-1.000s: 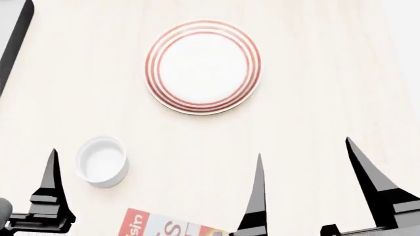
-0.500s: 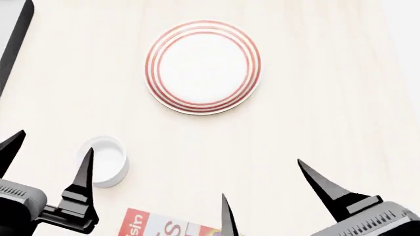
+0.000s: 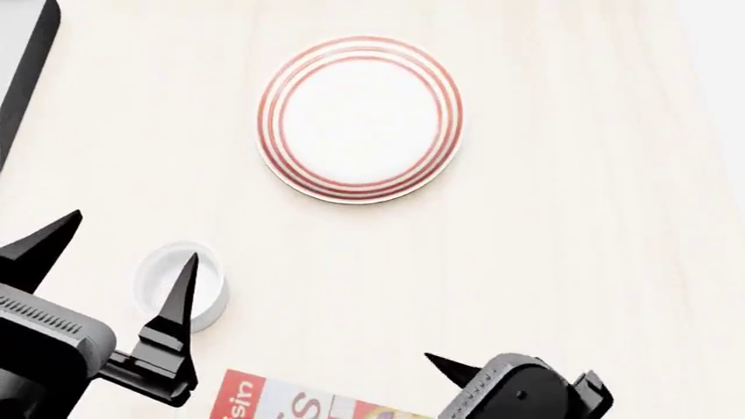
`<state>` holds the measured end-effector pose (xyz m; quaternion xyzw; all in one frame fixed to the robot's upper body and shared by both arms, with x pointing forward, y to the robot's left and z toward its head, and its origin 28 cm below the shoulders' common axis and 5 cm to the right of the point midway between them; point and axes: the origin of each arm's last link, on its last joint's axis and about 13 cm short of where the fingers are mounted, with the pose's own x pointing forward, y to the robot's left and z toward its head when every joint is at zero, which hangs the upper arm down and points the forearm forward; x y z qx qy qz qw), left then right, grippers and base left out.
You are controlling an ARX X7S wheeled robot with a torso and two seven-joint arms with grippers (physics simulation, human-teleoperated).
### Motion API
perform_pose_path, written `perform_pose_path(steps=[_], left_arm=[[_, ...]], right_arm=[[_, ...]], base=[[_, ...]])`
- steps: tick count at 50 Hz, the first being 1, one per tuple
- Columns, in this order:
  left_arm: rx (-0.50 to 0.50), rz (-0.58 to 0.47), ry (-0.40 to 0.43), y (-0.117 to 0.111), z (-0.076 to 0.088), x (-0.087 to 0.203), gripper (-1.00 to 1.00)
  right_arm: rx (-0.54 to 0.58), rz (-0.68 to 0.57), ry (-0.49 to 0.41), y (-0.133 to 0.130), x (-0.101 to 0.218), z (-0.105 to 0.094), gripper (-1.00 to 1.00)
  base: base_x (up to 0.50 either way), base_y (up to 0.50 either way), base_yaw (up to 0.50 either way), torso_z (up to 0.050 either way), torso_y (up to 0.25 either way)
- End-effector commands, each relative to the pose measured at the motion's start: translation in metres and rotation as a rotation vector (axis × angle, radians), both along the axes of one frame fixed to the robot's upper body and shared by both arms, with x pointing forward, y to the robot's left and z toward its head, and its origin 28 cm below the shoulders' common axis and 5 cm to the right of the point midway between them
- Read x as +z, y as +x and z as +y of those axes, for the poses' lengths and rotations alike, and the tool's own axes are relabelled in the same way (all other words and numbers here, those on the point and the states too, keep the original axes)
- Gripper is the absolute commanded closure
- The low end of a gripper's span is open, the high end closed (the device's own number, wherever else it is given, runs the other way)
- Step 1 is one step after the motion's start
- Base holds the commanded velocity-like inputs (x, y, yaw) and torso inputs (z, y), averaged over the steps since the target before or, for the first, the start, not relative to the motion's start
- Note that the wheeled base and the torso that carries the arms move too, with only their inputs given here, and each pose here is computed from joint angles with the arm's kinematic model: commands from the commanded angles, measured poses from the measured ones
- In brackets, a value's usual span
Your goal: Pick the akita bowl on the cookies box and place it on the plate.
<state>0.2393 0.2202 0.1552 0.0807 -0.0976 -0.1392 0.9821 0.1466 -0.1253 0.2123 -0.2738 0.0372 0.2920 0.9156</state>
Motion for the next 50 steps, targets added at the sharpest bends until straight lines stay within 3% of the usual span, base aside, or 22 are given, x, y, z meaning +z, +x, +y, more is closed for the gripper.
perform_pose_path(steps=[1, 20, 34, 50], left_arm=[[-0.014, -0.019, 0.002, 0.002, -0.001, 0.003, -1.0], [-0.018, -0.033, 0.007, 0.001, -0.001, 0.004, -1.0], [-0.019, -0.036, 0.01, 0.0, 0.0, 0.002, -1.0], [-0.02, -0.04, 0.013, 0.0, 0.0, 0.002, -1.0]], right_arm=[[0.057, 0.055, -0.153, -0.004, 0.014, 0.004, -1.0], [0.177, 0.064, -0.224, -0.012, 0.028, 0.029, -1.0], [0.292, 0.121, -0.267, -0.008, 0.017, 0.053, -1.0], [0.334, 0.207, -0.291, -0.007, 0.01, 0.067, -1.0]], base=[[0.0, 0.0, 0.0, 0.0, 0.0], [0.0, 0.0, 0.0, 0.0, 0.0], [0.0, 0.0, 0.0, 0.0, 0.0], [0.0, 0.0, 0.0, 0.0, 0.0]])
